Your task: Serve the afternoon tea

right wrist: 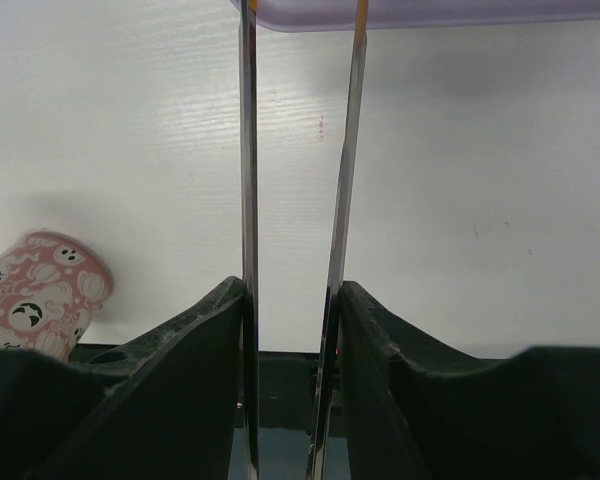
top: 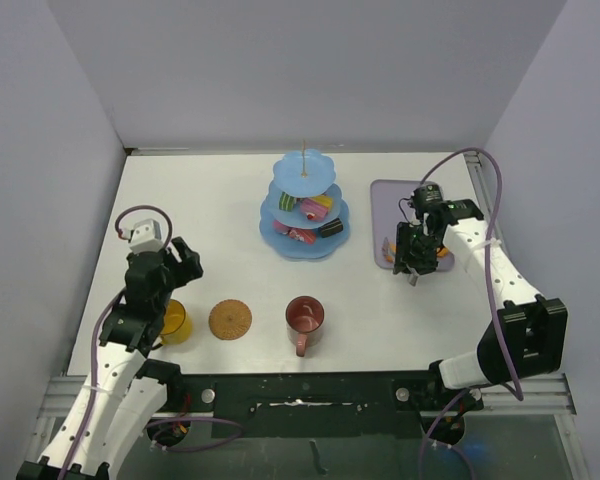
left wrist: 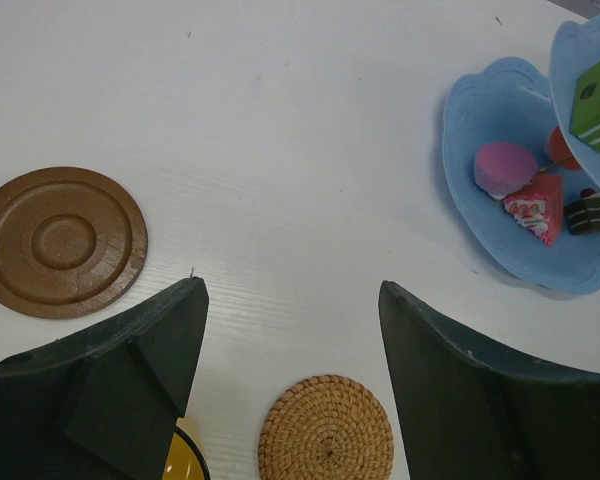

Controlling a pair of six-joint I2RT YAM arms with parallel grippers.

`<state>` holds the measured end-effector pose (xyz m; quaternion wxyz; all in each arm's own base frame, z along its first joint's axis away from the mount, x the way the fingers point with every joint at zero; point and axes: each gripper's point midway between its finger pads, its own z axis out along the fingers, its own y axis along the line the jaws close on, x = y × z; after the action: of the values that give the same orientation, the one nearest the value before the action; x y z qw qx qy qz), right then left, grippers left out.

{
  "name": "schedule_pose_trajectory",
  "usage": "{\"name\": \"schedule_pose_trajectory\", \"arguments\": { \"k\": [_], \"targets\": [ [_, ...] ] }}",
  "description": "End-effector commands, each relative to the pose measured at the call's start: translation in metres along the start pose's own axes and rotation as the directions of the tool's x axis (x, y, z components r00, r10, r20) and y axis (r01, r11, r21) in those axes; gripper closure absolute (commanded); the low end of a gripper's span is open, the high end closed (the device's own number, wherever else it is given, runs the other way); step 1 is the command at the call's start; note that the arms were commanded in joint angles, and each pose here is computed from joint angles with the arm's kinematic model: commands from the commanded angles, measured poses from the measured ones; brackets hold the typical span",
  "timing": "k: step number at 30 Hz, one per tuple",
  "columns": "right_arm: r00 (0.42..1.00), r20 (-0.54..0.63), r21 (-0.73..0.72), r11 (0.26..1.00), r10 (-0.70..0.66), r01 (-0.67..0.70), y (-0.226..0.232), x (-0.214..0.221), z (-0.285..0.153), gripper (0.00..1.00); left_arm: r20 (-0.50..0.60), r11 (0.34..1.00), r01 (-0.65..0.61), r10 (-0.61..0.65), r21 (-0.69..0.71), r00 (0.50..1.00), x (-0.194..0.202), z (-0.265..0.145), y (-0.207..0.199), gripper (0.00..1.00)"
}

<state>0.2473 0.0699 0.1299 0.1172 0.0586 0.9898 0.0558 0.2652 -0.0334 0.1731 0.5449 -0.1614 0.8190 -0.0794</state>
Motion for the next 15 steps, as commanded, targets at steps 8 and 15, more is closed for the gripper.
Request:
{"name": "schedule_pose_trajectory", "arguments": {
  "k": [8,15],
  "targets": [
    [0.999,0.004,0.048,0.998,-0.045,0.045,-0.005,-0.006,-0.001,0.66,0.083,0.999,0.02,-0.022,0.032,0.996,-0.038,-0.01,-0.014,0.32],
    [0.998,0.046,0.046,0.998,-0.041,0.039,-0.002,-0.017,-0.014,0.75,0.069,1.0,0.013,-0.014,0.026,0.997,-0.036,-0.012,-0.013,0.32]
  ]
}}
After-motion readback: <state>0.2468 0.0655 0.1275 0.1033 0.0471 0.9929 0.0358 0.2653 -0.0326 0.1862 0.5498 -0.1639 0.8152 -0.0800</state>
